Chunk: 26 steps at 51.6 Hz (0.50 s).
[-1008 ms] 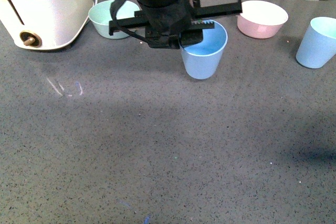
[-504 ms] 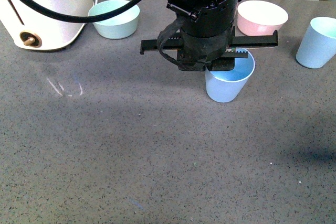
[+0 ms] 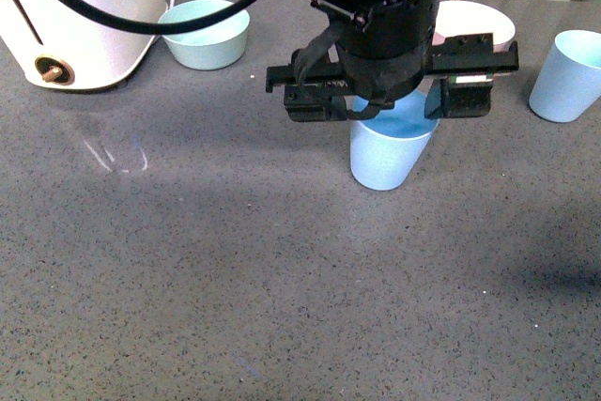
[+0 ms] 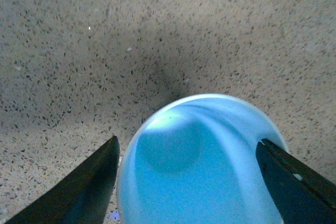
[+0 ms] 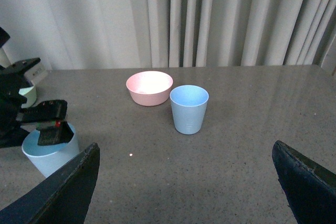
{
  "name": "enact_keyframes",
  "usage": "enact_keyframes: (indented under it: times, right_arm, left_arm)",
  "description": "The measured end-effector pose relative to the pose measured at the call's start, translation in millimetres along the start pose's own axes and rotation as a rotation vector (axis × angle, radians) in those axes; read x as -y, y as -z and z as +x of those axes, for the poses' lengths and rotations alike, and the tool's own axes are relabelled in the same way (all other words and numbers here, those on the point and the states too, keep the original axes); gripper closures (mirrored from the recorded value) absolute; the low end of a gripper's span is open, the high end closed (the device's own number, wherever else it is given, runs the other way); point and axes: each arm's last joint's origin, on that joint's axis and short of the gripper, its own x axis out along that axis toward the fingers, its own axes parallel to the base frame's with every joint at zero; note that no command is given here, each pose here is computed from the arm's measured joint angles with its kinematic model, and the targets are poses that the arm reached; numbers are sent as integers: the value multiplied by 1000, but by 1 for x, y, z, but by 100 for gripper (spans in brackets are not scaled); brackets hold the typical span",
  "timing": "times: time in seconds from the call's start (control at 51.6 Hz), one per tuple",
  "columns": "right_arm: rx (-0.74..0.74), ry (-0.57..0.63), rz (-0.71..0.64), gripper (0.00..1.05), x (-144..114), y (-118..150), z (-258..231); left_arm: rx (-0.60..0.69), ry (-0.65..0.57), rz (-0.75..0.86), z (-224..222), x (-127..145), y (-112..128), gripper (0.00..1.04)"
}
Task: Stack blue cups with both arms
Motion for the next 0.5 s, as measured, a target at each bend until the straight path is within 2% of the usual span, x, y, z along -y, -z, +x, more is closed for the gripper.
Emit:
enact_keyframes:
  times: [0.078, 0.504]
  right_arm:
    - [0, 0, 0, 9, 0, 0, 0]
    - [0, 0, 0, 9, 0, 0, 0]
  left_arm:
    - [29, 15, -4, -12, 1, -6, 8]
    - [142, 54, -38, -65, -17, -11, 9]
